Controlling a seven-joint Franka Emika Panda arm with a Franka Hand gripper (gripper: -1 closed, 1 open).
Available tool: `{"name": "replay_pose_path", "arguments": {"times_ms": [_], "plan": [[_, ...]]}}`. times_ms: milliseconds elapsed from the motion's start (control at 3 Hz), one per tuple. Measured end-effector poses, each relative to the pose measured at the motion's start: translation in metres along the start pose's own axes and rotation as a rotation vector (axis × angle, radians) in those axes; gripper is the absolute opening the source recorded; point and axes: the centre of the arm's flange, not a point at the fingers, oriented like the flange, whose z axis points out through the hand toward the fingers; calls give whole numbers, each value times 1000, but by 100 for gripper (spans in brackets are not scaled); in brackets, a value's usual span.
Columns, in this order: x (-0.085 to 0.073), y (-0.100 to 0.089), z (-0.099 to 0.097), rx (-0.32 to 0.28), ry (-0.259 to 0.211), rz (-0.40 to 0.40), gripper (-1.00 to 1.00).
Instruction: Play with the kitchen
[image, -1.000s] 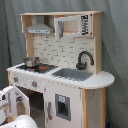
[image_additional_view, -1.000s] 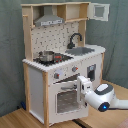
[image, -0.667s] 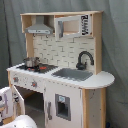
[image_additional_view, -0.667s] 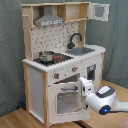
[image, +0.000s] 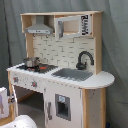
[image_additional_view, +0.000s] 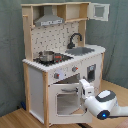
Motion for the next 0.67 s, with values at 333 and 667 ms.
{"name": "replay_pose_path", "arguments": {"times_ms": [333, 667], "plan": [[6, -5, -12, -23, -18, 3, -100], [6, -5, -12, -23, -19, 3, 100]]}}
